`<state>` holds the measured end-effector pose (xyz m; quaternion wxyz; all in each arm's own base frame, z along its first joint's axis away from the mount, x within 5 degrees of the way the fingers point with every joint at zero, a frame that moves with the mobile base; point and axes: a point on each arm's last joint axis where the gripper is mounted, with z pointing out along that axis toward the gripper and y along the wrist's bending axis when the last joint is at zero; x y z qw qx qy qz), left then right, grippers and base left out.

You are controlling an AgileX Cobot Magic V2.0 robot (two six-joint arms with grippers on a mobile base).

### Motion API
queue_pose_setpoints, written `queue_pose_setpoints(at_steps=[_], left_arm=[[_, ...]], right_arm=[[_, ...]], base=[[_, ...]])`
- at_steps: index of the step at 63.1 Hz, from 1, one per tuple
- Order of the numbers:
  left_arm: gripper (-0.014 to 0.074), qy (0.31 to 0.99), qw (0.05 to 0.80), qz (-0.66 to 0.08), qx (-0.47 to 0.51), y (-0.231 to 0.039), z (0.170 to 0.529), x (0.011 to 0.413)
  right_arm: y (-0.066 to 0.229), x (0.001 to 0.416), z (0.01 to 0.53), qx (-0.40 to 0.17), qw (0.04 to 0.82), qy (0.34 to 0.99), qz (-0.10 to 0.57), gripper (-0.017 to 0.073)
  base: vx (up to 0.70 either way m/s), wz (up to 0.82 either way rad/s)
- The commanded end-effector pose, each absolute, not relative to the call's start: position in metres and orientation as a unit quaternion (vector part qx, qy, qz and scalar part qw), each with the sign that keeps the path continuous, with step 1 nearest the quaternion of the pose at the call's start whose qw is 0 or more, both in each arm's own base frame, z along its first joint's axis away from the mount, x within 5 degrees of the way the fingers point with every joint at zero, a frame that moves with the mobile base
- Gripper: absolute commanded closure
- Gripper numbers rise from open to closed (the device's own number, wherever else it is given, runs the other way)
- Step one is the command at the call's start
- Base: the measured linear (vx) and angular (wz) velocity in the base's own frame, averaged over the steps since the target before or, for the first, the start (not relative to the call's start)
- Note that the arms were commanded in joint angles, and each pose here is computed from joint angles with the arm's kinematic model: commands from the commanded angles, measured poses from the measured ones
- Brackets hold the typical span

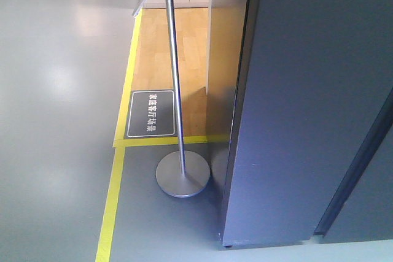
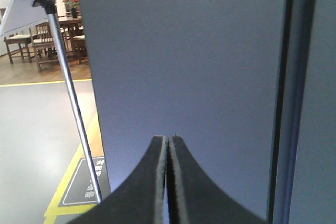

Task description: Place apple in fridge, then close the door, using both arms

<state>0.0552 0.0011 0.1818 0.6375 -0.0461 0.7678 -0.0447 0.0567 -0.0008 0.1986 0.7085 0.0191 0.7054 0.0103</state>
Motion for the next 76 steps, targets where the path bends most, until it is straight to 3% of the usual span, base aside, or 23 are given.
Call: queue_pose_setpoints(at_steps=[1, 76], left_arm=[[0.0601, 0.751, 0.657, -0.051, -0.041, -0.0001, 0.1793, 0.0566], [0.0601, 0.751, 0.657, -0.051, -0.041, -0.0001, 0.1793, 0.0566]], right_arm=[[-0.001, 0.0558, 0.201, 0.028, 0.735, 0.678, 0.017, 0.0566], [-0.001, 0.0558, 0.201, 0.029, 0.735, 0.678, 0.018, 0.0566]], base=[[0.0, 0.0], [0.0, 0.0]])
